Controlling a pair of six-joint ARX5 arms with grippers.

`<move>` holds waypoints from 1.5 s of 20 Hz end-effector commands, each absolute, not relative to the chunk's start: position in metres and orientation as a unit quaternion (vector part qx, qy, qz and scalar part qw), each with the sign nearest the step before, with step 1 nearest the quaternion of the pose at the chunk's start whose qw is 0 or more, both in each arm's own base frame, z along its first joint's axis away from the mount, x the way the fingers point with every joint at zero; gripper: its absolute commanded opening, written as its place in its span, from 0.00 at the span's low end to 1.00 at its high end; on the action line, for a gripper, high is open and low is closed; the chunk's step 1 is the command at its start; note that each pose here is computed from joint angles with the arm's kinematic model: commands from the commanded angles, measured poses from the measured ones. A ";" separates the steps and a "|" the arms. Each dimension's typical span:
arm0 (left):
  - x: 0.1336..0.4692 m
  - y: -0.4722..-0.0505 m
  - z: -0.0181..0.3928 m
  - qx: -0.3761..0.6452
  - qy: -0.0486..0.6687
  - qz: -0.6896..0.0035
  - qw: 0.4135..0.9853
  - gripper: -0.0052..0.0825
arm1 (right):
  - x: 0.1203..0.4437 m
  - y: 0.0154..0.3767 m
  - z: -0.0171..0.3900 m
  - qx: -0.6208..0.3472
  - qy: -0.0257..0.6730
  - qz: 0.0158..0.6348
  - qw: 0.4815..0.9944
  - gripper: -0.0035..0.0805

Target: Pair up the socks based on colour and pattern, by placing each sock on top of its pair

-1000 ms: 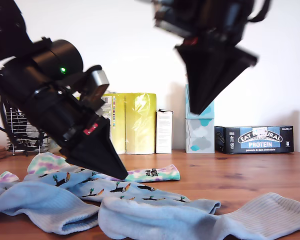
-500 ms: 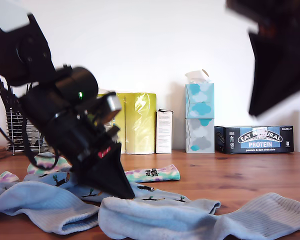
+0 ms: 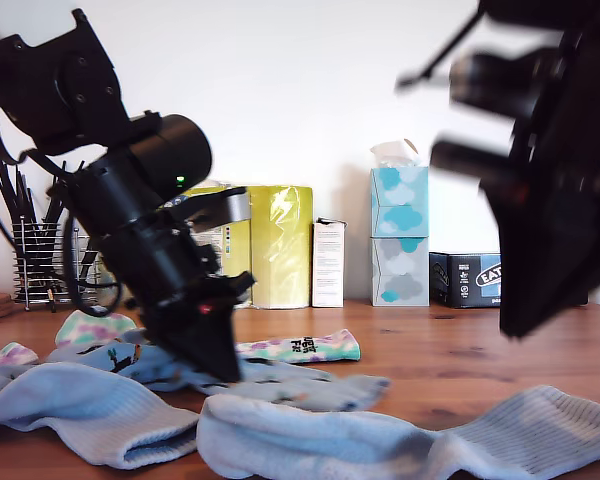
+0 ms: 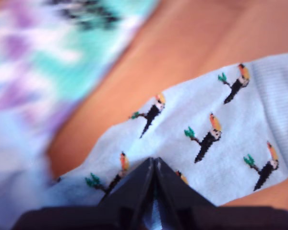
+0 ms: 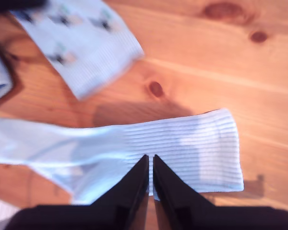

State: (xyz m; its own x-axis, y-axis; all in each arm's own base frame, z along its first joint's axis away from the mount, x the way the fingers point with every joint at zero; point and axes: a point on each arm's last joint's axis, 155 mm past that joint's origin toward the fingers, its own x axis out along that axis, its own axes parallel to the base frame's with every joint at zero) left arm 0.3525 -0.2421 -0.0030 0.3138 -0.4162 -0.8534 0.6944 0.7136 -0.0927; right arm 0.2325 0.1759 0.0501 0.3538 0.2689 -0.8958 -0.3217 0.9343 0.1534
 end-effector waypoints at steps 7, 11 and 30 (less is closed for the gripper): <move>0.339 -0.166 -0.050 0.135 0.579 -0.245 0.765 0.04 | 0.227 0.158 -0.012 -0.079 0.616 0.164 0.767 0.03; 0.352 -0.171 -0.033 0.133 0.561 -0.247 0.779 0.04 | 0.232 0.160 -0.037 -0.138 0.616 0.215 0.745 0.03; 0.360 -0.190 0.000 0.107 0.566 -0.276 0.769 0.04 | 0.350 0.240 0.016 -0.516 0.230 0.427 0.706 0.03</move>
